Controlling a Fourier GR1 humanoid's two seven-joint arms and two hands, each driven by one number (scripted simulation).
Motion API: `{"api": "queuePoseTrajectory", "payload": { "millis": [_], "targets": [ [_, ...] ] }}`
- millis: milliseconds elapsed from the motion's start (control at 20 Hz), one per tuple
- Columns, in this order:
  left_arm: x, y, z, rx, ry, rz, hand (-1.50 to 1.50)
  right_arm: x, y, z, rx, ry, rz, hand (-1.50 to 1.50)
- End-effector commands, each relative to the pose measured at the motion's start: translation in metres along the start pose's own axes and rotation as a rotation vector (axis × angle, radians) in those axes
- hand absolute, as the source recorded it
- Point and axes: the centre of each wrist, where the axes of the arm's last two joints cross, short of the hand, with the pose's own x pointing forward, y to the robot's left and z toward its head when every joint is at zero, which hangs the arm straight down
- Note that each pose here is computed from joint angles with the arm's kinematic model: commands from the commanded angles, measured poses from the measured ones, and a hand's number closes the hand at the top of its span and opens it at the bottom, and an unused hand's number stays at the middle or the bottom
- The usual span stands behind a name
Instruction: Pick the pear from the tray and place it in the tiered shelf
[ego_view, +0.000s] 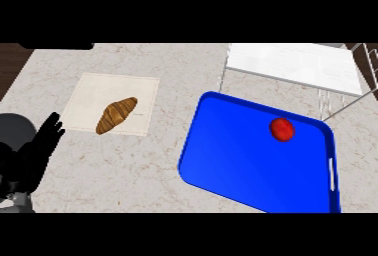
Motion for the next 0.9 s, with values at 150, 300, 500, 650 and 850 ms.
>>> {"api": "queuePoseTrajectory", "payload": {
  "millis": [150,300,500,650,850],
  "targets": [
    [0.011,-0.008,0.01,-0.003,-0.013,-0.011,0.0,-0.028,0.04,-0.03,0.02,0.053,0.017,1.5],
    [-0.001,0.017,0.004,0.003,-0.002,0.022,0.0,-0.037,0.025,-0.042,-0.041,0.187,-0.076,-1.5],
    [-0.005,0.002,-0.008,-0.012,-0.008,0.01,0.0,-0.059,0.033,-0.048,0.02,0.105,0.058,-1.5],
    [-0.007,0.007,0.009,-0.001,-0.005,0.001,0.0,-0.07,0.056,-0.05,0.01,0.1,0.019,-1.5],
    [-0.005,0.013,0.013,-0.003,0.007,0.004,0.0,-0.058,0.028,-0.058,-0.017,0.078,-0.077,-1.5]
  ]
}}
